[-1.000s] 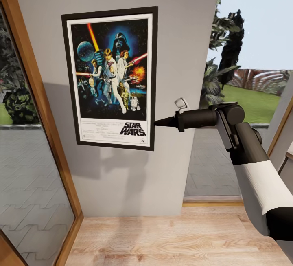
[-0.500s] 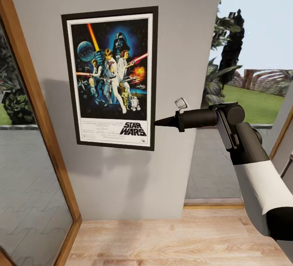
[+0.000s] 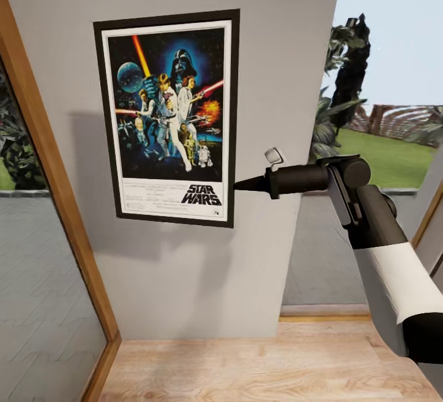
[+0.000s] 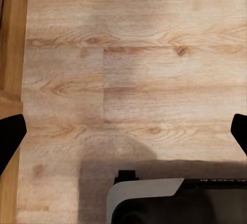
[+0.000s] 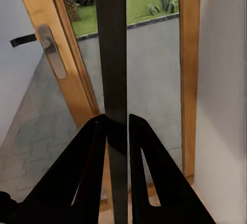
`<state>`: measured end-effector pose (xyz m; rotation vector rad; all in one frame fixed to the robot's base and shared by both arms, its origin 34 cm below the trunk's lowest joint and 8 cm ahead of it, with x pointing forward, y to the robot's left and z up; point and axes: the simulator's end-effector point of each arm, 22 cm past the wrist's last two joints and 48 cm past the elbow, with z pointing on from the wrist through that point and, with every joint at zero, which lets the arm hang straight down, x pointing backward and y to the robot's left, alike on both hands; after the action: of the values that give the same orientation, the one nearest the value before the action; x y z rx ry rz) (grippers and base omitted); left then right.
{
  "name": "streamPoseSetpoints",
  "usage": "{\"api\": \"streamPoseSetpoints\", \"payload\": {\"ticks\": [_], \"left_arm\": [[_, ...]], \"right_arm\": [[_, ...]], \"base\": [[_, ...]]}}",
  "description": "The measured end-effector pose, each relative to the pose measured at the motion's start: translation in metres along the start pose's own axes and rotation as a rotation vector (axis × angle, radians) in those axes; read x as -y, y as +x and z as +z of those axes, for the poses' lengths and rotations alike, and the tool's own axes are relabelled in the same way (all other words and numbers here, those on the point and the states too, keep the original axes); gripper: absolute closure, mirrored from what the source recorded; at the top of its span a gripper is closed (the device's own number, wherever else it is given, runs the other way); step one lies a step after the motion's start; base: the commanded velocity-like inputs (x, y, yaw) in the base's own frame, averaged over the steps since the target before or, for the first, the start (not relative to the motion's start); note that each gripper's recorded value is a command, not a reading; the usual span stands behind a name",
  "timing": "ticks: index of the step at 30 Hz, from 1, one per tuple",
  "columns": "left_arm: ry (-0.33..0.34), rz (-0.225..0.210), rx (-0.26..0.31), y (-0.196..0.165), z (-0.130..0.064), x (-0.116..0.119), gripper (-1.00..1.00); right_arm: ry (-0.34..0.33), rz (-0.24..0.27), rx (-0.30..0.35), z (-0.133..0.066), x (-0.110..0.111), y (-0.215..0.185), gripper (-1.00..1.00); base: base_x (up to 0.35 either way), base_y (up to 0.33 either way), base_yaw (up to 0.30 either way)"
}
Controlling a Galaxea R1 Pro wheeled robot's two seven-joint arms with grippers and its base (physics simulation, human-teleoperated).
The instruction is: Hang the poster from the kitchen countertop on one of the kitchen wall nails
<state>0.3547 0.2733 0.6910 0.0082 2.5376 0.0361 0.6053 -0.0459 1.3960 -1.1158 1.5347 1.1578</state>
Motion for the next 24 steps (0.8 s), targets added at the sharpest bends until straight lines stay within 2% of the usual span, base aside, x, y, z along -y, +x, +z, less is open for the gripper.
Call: {"api": "streamPoseSetpoints", "payload": {"ticks": [24], "left_arm": [[0.0,-0.001,0.0,-0.0002,0.0001,-0.0002,-1.0]], "right_arm": [[0.007,0.001,0.022,-0.0057,0.0024,-0.0051,1.0]], "base": [[0.141,0.0,0.0]]}}
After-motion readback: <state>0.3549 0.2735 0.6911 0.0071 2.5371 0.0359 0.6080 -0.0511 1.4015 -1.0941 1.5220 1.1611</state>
